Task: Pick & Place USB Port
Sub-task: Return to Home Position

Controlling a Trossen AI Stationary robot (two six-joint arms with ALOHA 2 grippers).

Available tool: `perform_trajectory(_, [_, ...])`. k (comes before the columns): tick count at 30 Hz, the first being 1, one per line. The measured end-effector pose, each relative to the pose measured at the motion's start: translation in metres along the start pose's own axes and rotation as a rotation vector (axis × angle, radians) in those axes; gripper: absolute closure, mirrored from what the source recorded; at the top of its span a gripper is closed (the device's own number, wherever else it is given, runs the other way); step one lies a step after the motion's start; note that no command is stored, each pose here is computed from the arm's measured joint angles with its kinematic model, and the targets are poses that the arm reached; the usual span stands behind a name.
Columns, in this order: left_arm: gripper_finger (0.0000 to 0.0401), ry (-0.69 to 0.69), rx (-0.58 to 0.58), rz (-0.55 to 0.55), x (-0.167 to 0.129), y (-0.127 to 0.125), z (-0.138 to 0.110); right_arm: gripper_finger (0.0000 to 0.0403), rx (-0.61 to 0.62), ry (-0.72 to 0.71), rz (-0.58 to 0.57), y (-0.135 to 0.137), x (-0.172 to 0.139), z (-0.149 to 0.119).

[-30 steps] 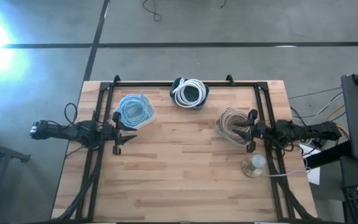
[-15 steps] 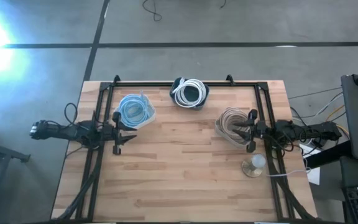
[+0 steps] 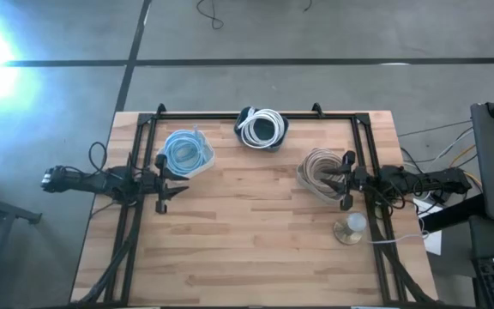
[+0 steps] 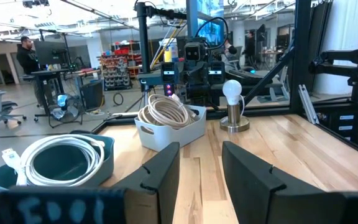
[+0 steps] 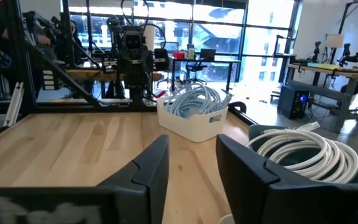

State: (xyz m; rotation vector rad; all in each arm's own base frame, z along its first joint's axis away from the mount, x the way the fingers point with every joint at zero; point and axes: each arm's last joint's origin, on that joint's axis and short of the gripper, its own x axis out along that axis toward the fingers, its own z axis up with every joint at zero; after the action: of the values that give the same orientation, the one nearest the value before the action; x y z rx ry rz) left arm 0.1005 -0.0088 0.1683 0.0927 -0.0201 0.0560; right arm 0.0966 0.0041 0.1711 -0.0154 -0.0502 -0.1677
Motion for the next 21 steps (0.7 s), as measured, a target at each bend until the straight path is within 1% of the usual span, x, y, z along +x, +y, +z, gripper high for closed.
perform_trajectory(12, [0.0265,0.000,0.000,0.000,0.0000,0.0000,0.0000,0.0289,0.000,0.000,0.000,0.0000,0.0000,0.0001])
perform_trajectory(21, [0.0266,0.000,0.000,0.000,0.0000,0.0000,0.0000,0.0279,0.000,-0.001,0.000,0.0000,0.0000,0.0002])
